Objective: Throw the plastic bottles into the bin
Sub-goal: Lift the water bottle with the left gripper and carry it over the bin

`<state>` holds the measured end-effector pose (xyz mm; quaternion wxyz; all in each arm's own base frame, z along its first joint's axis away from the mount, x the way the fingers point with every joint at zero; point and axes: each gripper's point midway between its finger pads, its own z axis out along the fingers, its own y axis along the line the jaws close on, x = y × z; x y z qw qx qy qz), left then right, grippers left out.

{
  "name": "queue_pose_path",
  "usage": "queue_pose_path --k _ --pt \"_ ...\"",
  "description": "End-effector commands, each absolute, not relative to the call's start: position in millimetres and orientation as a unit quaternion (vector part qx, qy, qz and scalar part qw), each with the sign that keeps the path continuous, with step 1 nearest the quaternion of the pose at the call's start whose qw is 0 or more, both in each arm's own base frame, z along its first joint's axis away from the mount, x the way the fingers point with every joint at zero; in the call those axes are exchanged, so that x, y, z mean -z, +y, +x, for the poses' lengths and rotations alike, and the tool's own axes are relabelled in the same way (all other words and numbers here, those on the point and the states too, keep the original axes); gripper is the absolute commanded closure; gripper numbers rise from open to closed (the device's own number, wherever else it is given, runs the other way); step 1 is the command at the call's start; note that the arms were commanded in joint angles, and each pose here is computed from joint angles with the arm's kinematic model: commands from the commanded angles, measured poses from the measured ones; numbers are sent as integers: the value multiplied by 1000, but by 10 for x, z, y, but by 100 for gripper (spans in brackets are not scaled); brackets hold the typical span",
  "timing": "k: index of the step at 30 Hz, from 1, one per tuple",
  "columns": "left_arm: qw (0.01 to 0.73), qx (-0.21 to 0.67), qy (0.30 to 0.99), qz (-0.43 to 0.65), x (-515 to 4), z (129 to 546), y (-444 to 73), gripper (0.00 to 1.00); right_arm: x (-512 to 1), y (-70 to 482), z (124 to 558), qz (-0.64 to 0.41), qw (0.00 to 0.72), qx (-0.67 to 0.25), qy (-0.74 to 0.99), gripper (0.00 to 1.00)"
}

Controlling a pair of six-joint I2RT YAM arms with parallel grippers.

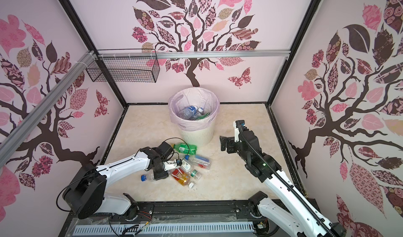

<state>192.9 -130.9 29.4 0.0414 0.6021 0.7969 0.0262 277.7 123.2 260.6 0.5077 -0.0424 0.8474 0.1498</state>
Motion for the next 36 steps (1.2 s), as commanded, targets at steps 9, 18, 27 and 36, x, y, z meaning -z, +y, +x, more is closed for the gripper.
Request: queue_pose_path --k 9,18,27,36 --pt "187 -22 826 532 -1001 2138 -1444 48 -2409 1210 2736 -50 477 -136 867 0" --pt "402 37 831 383 -2143 2451 -1483 49 -2307 1329 2728 -62 445 -155 880 0" --pt "548 109 794 239 -2930 2387 -1248 48 -2256 1487 2731 -74 413 -184 889 0" --pt "616 144 760 150 -3286 2298 -1080 46 -2132 1605 2680 -88 373 -204 901 1"
